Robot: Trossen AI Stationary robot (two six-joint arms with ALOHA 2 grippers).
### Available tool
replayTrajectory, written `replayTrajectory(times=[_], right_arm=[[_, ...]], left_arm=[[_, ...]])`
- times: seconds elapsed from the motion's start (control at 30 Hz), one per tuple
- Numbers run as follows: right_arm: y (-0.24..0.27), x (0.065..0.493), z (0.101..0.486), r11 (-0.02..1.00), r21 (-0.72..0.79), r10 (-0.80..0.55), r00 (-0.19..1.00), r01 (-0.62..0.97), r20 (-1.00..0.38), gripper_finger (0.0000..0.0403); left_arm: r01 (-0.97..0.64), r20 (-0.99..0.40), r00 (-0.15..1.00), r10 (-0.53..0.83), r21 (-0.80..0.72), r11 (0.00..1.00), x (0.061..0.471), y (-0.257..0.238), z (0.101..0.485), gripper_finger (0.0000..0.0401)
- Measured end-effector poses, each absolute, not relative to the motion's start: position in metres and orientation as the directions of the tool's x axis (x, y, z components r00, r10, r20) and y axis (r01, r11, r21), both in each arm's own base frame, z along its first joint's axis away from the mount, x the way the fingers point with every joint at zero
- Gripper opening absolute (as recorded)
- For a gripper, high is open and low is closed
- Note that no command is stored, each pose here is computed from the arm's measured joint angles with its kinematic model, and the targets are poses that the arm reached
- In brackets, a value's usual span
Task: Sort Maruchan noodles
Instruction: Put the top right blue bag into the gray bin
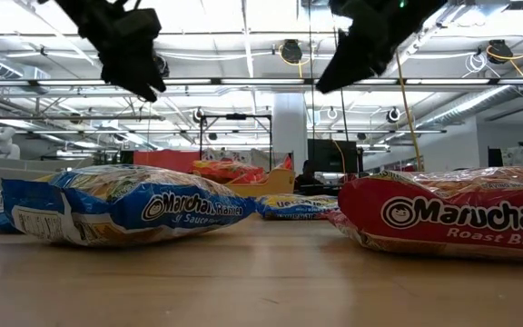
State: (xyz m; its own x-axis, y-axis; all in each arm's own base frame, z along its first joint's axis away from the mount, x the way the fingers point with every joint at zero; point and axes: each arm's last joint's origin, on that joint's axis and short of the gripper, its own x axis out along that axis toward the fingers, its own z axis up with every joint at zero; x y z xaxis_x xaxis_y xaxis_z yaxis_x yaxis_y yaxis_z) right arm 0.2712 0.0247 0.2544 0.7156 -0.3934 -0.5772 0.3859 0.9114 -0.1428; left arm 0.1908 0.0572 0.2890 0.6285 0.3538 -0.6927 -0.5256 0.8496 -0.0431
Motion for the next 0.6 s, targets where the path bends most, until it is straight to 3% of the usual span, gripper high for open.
replayTrajectory(times=[0.13,0.43,0.6], right_arm=[[0.024,0.278,0.24,0.923,-0.097,-0.343,0.683,0.372,-0.644,0.0141],[0.008,0.286,0.203,0.895,-0.185,-0.391,0.517,0.406,-0.761,0.0143],[0.0,0.295,0.178,0.892,-0.201,-0.381,0.436,0.404,-0.815,0.017]], left_arm=[[-0.48,-0.683,0.654,0.325,-0.042,0.876,0.187,0.043,0.268,0.0283],[-0.469,-0.717,0.625,0.309,-0.029,0.883,0.18,0.038,0.257,0.0283],[-0.474,-0.722,0.625,0.298,-0.048,0.879,0.18,0.036,0.257,0.0283]])
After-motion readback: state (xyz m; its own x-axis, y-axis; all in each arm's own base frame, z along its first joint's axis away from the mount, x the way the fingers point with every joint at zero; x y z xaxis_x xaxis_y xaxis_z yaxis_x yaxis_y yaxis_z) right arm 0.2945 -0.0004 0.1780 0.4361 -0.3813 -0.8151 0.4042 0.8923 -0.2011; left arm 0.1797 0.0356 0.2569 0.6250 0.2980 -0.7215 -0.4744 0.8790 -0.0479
